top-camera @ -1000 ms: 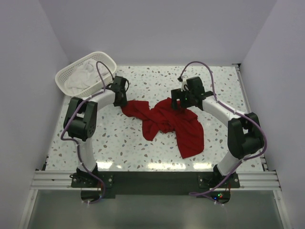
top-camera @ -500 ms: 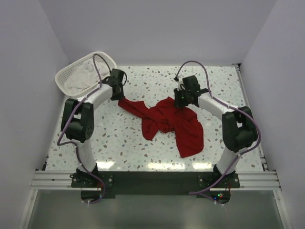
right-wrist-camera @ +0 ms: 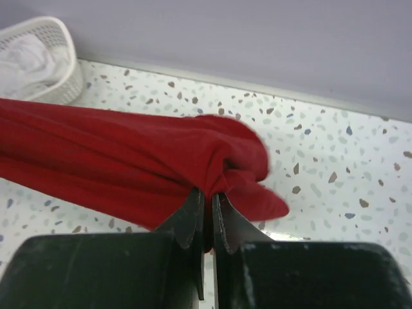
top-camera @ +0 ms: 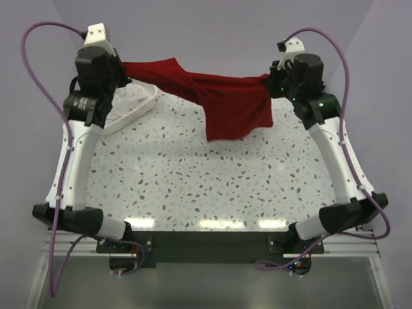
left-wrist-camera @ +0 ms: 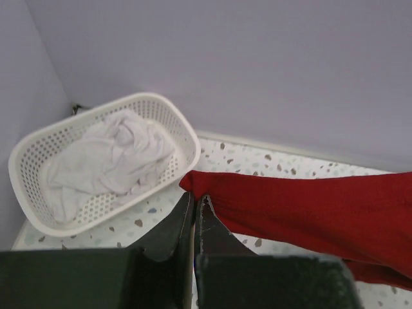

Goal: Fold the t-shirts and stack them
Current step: Flatten the tshirt out

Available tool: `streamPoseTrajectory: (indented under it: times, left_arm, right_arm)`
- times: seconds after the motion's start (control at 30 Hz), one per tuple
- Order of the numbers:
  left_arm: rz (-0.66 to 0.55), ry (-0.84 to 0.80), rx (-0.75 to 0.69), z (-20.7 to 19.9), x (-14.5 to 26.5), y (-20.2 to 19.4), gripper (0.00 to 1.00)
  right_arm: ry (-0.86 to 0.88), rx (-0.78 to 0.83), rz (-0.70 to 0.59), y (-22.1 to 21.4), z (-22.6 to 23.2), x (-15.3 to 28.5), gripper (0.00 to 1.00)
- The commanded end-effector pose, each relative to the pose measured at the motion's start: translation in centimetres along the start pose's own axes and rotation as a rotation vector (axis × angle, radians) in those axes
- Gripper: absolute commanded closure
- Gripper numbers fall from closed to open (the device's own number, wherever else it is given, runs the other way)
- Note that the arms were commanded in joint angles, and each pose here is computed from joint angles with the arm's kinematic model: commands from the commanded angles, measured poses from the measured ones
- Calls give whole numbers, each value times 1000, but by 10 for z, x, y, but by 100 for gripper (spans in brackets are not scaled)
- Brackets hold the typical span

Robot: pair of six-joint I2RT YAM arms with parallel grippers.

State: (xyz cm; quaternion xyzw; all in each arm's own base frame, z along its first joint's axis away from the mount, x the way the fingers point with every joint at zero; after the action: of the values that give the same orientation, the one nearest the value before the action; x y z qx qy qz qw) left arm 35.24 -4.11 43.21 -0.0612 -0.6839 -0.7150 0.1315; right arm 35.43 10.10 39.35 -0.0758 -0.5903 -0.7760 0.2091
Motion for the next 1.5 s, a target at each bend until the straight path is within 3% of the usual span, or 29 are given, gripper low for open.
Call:
streamPoseTrajectory:
  times: [0.0, 0.27, 0.43, 0.53, 0.6, 0.7, 0.73, 0.77, 0.83, 0.87, 0.93, 1.17, 1.47]
  left_arm:
    - [-222, 91, -22, 35, 77, 53, 100]
    - [-613, 13, -11, 59, 212, 115, 100]
    - [-649, -48, -22, 54, 219, 119, 100]
    - [-585, -71, -39, 46, 193, 107, 100]
    - [-513, -89, -50, 38, 166, 91, 100]
    - [-385, -96, -62, 26, 115, 58, 100]
    - [-315, -84, -68, 23, 93, 37, 100]
    - [-276, -78, -69, 21, 81, 26, 100]
    - [-229, -67, -61, 16, 57, 3, 100]
    - [-152, -69, -69, 12, 39, -29, 100]
    - [-81, -71, -71, 6, 16, -72, 100]
    - [106, -21, -114, 3, -22, -174, 100]
    - [131, 28, -139, 9, -25, -199, 100]
  right_arm:
    - [-49, 46, -52, 19, -6, 64, 100]
    - [34, 68, -195, 54, 8, 141, 100]
    - [67, 103, -159, 57, 12, 126, 100]
    - [101, 107, -81, 48, 14, 94, 99]
    - [107, 101, 31, 30, 13, 48, 96]
    - [34, 80, 167, -1, 1, -19, 78]
    - [16, 84, 200, -10, 0, -33, 65]
    - [-8, 89, 260, -26, -2, -54, 60]
    - [-26, 114, 308, -42, 6, -61, 50]
    - [-27, 122, 352, -60, 6, -65, 46]
    - [3, 105, 347, -74, 18, -59, 38]
    - [45, 181, 600, -200, 35, -7, 37]
    - [128, 326, 780, -316, 71, 63, 39]
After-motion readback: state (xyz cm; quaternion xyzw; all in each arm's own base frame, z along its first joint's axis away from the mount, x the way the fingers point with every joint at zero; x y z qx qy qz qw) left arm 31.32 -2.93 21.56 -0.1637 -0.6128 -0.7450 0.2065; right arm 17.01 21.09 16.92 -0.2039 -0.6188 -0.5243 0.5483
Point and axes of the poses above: each gripper's point midway between its finger pads, its own x axis back along the fingers, its own z axis along the line the jaws close on, y = z × x, the point moved 8 cm from there along x, back along the fingers, and after that the axes turned 14 degrees about -x, right-handed, at the moved point
